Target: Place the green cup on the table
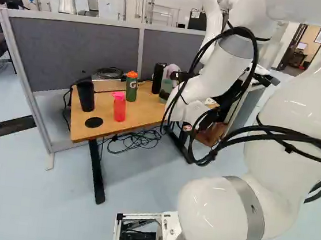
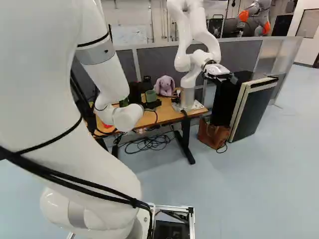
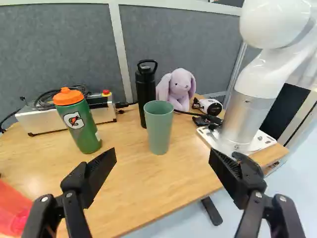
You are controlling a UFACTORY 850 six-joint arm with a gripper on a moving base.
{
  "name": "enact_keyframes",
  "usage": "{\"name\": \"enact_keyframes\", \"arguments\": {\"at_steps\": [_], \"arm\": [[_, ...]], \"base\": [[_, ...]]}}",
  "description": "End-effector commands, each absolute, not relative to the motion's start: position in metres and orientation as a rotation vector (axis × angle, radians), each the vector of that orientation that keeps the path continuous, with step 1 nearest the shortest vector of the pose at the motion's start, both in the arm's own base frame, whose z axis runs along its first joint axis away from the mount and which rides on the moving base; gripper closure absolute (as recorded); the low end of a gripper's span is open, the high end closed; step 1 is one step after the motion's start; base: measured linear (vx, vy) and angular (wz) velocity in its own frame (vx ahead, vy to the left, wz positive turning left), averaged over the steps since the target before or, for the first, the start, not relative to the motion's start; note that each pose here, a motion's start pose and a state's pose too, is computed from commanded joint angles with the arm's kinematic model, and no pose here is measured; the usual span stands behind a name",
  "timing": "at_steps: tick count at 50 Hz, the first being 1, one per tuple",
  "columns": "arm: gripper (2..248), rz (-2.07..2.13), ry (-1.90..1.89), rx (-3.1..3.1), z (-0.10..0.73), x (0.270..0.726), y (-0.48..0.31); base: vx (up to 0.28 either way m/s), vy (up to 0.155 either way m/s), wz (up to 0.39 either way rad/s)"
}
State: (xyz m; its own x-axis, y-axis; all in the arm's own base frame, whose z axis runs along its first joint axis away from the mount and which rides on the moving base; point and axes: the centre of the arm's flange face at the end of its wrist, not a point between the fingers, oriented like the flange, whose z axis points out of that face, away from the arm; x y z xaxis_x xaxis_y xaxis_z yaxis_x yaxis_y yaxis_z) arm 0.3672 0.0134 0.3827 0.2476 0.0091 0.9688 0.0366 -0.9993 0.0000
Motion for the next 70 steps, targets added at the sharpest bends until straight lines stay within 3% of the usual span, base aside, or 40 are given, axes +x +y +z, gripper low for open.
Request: {"name": "enact_keyframes", "arguments": {"at_steps": [37,70], "arm": [[3,-1.844,-0.01,-2.538,0.372,0.291,0.002],[3,-1.824,0.0,-2.558,0.366,0.27,0.0]], "base": [[0.0,0.0,0.0],[0.0,0.0,0.0]]}}
